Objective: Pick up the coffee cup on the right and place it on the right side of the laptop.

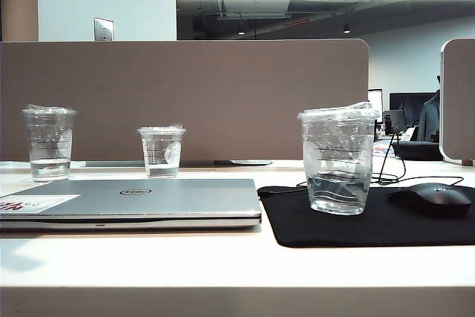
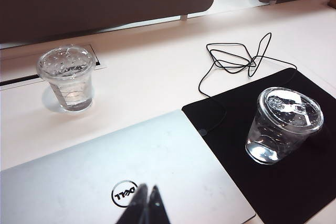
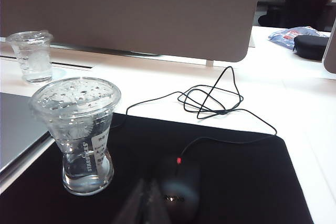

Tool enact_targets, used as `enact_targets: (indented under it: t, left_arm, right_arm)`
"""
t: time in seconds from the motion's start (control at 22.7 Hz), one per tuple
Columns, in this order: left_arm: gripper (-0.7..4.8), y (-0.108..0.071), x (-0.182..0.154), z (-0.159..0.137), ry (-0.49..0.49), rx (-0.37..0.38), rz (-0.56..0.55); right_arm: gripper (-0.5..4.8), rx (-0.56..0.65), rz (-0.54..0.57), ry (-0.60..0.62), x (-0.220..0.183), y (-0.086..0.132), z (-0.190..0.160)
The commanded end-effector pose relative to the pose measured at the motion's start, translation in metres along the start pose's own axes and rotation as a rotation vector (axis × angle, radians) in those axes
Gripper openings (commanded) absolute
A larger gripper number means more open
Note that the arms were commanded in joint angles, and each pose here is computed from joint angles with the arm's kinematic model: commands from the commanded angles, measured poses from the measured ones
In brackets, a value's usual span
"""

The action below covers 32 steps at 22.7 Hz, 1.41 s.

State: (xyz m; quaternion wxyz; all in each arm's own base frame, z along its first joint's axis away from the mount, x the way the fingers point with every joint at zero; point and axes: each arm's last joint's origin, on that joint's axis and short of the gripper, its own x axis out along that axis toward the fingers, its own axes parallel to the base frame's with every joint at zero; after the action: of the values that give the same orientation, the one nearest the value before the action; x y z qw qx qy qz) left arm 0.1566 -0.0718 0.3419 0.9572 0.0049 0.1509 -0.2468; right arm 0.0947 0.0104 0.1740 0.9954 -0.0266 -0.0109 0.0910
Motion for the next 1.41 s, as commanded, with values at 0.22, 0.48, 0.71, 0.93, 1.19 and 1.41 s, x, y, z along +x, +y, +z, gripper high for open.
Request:
enact_targets:
  t: [0.22,0.48,0.71,0.93,1.19,1.41]
  left_arm:
    - [-0.05,0.0,-0.001,0.004,-0.022,0.003,-0.006]
    - [-0.05,0.0,-0.001,0.004,-0.022,0.003,-0.005]
    - [-0.05,0.0,-0.001,0.004,-0.022,0.003,-0.005]
    - [-0.05,0.0,-0.001,0.004,-0.022,0.003,-0.005]
    - [-0.05,0.0,-0.001,0.004,-0.022,0.003,-0.005]
    - [-0.05,0.0,-0.001,0.004,-0.022,0.003,-0.005]
  right_arm:
    - [-0.02,0.049,-0.019,-0.095,0.001,-0.002,0.001]
    - [-0.02,0.074,-0.123,-0.074,0.0,-0.012,-0.002]
    - [-0.02,0.088,-0.215,0.036,0.0,-0.014,-0.013]
    - [-0.01,0.103,-0.196,-0.035,0.0,-0.014,-0.006]
    - [0.0,0.102,-0.189,-0.029,0.0,-0.014,-0.007]
    - [0.0,0.103,-0.191,-0.026,0.0,-0.014,-0.007]
